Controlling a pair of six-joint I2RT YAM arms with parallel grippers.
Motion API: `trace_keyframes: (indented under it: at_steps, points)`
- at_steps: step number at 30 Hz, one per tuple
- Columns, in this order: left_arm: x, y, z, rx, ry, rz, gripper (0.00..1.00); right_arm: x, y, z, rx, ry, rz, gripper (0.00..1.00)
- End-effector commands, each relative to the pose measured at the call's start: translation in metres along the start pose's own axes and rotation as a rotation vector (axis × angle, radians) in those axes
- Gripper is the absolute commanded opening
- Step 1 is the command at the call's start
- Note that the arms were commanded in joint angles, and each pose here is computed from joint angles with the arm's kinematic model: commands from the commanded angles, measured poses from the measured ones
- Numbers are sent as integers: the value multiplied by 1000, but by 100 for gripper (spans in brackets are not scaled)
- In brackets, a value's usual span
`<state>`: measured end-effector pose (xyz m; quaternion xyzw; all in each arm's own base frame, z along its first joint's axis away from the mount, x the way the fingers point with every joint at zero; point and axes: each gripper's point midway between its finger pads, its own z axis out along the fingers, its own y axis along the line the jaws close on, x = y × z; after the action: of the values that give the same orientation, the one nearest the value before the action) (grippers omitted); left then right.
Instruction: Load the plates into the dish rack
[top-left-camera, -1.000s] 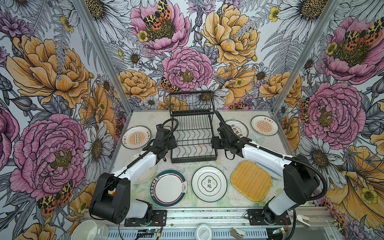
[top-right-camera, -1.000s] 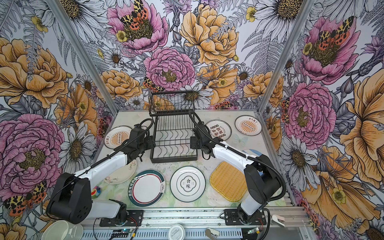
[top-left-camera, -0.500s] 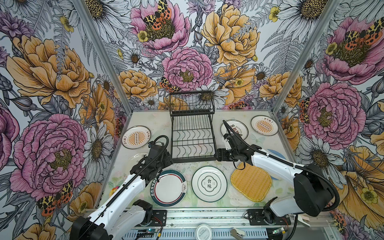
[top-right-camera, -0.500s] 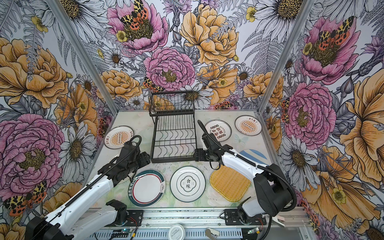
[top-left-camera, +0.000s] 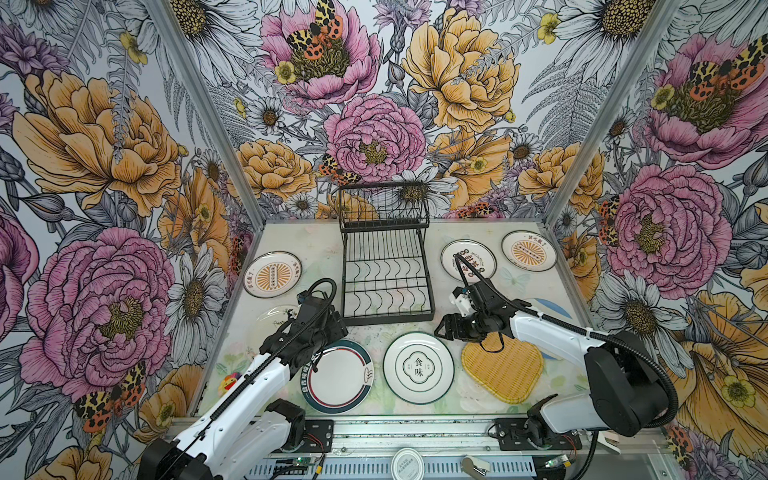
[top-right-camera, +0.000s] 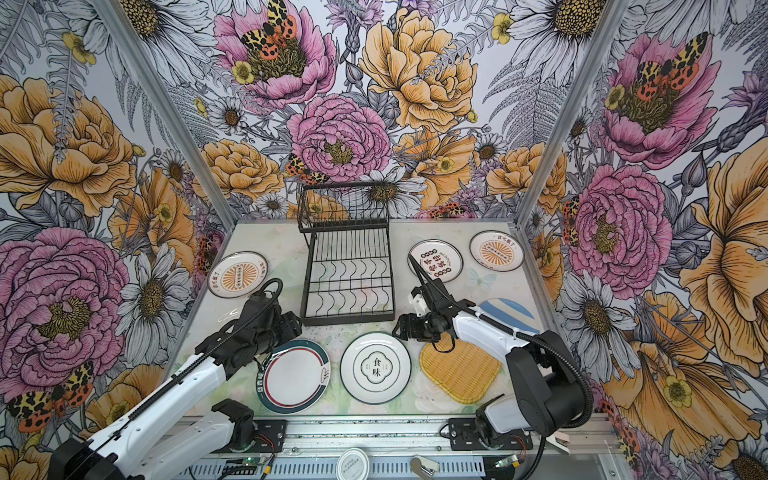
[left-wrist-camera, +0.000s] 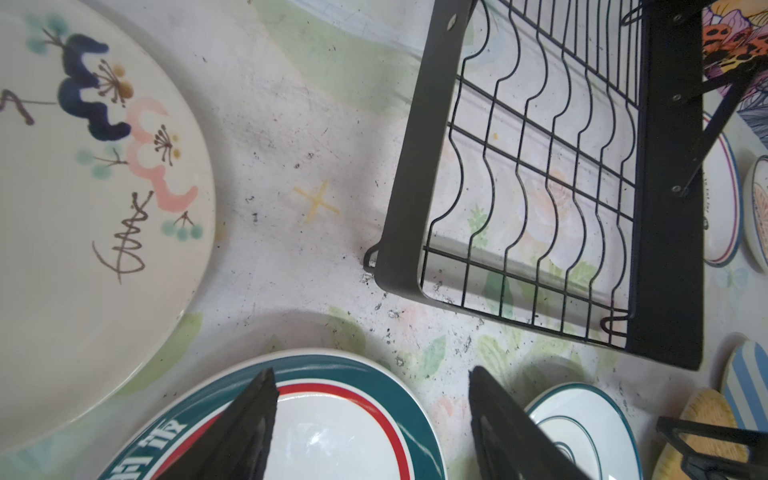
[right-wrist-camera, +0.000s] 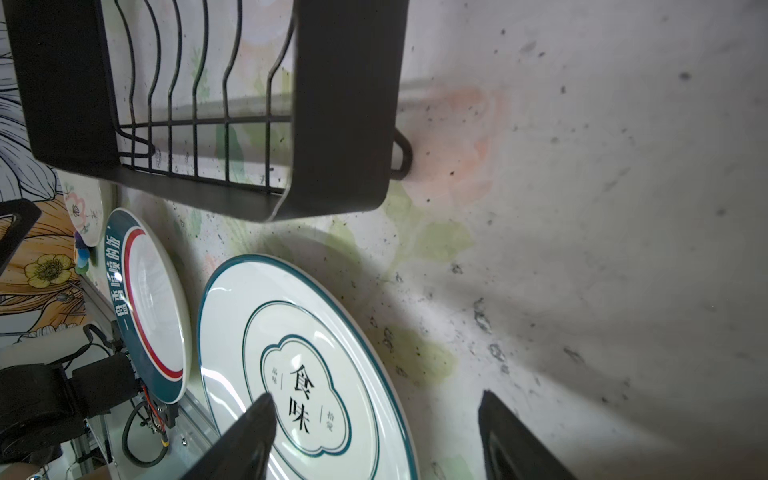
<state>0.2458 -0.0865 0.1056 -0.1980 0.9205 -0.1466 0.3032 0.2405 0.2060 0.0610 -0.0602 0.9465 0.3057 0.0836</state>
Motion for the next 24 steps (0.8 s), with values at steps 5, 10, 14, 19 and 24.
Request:
trace_keyframes:
  at_steps: [5, 10, 14, 19, 24]
  points:
    - [20, -10, -4, 71, 59, -5, 73, 13, 0, 11, -59, 87, -50, 77]
    - [25, -11, -4, 77, 67, -6, 74, 18, -4, 16, -58, 120, -59, 75]
    - [26, -15, -4, 88, 69, 0, 74, 19, -3, 19, -71, 141, -67, 73]
    - [27, -16, -3, 89, 73, 5, 74, 21, -3, 23, -80, 162, -72, 67]
    - [27, -19, -1, 93, 73, 4, 74, 22, -3, 25, -80, 175, -77, 58]
